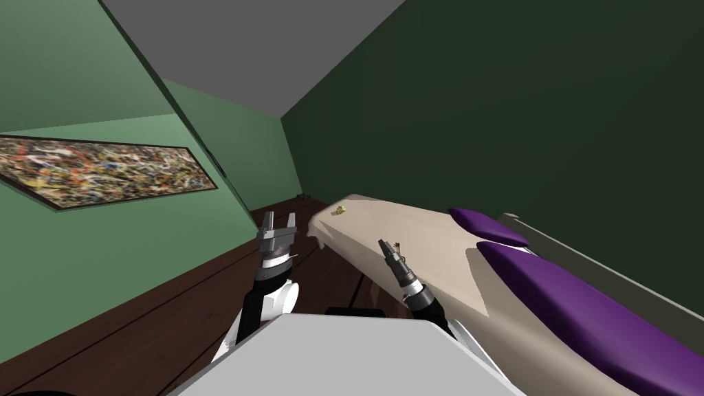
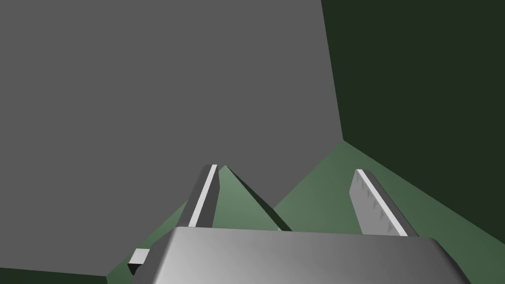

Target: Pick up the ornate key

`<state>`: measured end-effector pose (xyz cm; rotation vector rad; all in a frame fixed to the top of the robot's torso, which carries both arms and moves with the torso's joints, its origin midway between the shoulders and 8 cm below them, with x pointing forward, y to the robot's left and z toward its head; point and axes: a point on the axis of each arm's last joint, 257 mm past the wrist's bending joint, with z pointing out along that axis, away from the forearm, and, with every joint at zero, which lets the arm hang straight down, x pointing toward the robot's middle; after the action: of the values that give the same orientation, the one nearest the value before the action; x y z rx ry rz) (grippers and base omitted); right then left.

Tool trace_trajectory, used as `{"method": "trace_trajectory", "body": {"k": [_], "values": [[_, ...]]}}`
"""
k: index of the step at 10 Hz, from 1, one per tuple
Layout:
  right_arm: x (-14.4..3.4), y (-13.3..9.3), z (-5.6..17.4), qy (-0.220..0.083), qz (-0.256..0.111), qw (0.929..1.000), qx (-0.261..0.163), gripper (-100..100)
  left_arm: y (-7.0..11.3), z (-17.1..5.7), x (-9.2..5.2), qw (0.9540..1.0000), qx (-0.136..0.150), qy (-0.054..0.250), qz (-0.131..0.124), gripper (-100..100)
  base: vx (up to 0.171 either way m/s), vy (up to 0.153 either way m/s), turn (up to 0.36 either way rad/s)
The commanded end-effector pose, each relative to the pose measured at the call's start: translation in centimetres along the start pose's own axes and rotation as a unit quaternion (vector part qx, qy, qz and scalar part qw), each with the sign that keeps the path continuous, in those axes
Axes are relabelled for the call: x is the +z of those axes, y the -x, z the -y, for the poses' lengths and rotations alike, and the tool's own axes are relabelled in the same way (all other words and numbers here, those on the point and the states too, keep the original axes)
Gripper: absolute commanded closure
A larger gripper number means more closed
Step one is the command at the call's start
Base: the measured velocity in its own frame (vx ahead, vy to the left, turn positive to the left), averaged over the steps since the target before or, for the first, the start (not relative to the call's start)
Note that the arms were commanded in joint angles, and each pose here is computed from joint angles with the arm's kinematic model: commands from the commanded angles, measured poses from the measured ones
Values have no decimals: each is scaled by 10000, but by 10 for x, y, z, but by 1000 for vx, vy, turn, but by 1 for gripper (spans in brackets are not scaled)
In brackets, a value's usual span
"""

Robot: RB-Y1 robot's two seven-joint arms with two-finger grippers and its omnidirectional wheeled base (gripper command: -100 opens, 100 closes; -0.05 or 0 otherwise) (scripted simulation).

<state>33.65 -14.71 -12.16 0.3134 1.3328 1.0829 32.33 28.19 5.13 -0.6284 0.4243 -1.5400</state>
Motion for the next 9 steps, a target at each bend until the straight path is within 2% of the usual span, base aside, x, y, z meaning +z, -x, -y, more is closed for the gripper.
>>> {"method": "trace_trajectory", "body": {"k": [1, 3, 4, 5, 6, 7, 8, 9], "values": [[1, -13, 3, -41, -247, 9995, -206, -100, 0, 0, 0, 10000, 0, 0, 0, 0, 34, 153, -30], [-19, -59, 16, -152, -942, 9927, -736, -100, 0, 0, 0, 10000, 0, 0, 0, 0, 43, 136, -30], [-22, -61, 17, -135, -1032, 9911, -829, -100, 0, 0, 0, 10000, 0, 0, 0, 0, 46, 112, -14], [-36, -84, 25, -152, -1431, 9830, -1136, -100, 0, 0, 0, 10000, 1, 0, 0, 0, 68, 112, -18], [-36, -85, 25, -143, -1446, 9824, -1176, -100, 0, 0, 0, 10000, 1, 0, 0, 0, 55, 82, -14], [-53, -107, 33, -127, -1852, 9709, -1515, -100, 0, 0, 0, 10000, 1, 0, -1, 0, 58, 90, -17], [-54, -108, 34, -119, -1867, 9702, -1542, -100, 0, 0, 0, 10000, 1, 0, 0, 0, 37, 80, -11], [-72, -129, 42, -75, -2267, 9555, -1884, -100, 0, 0, 0, 10000, 1, 0, -1, 0, 40, 93, -15]]}}
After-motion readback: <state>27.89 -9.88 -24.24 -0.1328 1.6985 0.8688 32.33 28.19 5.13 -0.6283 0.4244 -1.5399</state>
